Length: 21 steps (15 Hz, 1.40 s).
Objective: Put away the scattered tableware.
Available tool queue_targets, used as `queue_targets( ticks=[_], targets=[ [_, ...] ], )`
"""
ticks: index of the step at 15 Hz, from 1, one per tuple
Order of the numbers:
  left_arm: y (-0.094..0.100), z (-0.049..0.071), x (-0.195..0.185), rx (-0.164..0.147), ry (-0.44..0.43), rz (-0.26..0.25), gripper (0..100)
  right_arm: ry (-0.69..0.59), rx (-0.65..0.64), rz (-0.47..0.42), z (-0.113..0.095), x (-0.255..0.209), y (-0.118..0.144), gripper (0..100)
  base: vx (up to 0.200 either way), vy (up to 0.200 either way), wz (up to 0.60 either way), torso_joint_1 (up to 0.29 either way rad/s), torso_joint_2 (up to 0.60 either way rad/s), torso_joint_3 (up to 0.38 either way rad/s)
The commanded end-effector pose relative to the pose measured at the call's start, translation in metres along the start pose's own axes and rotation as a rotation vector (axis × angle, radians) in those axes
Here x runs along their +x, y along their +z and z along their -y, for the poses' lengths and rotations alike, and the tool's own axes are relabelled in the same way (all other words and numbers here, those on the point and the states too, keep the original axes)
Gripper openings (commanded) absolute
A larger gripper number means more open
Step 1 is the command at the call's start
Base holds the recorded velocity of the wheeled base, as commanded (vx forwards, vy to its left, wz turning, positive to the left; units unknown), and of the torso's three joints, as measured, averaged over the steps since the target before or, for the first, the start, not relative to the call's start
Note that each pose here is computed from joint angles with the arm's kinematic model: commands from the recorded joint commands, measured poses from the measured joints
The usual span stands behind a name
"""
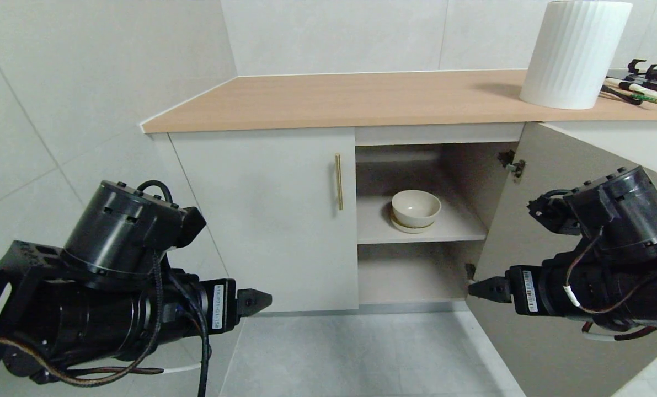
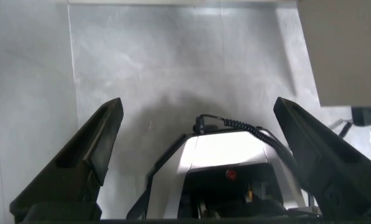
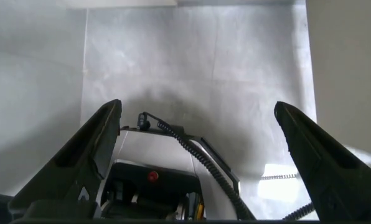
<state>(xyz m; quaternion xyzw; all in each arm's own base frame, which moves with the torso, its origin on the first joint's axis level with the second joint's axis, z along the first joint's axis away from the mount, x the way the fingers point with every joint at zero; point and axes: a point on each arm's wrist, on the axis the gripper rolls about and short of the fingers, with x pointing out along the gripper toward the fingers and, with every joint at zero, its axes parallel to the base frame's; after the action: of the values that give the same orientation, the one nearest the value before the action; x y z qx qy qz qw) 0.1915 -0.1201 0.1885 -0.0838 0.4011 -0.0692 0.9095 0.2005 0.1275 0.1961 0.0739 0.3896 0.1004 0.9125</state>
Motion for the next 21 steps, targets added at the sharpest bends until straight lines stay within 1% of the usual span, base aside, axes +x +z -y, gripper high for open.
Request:
queue_targets(
  ticks=[1,3,11,14,21],
  targets=[
    [0.0,0.0,0.001,0.002,0.002,-0.004,100,-0.002,-0.004,-0.006,-0.001,0.002,0.0,100,-0.2,0.0,0.0,0.002,0.0,-0.007],
    [-0.001,0.001,0.002,0.003,0.002,-0.005,100,-0.004,-0.004,-0.011,-0.001,0.003,-0.001,100,-0.2,0.0,0.0,0.0,0.0,0.0],
    [-0.002,0.001,0.002,0.007,0.001,-0.008,100,-0.006,-0.007,-0.015,0.0,0.003,-0.002,100,0.0,0.0,0.0,0.0,0.0,0.0],
    [-0.002,0.002,0.001,0.01,-0.001,-0.007,100,0.001,-0.028,-0.008,0.001,-0.001,-0.002,100,0.0,0.0,0.0,0.0,0.0,0.0],
    [-0.003,0.003,0.001,0.015,-0.004,-0.008,100,-0.02,-0.172,-0.089,0.017,-0.051,-0.016,100,0.0,-0.2,0.0,0.006,0.0,0.002]
  ],
)
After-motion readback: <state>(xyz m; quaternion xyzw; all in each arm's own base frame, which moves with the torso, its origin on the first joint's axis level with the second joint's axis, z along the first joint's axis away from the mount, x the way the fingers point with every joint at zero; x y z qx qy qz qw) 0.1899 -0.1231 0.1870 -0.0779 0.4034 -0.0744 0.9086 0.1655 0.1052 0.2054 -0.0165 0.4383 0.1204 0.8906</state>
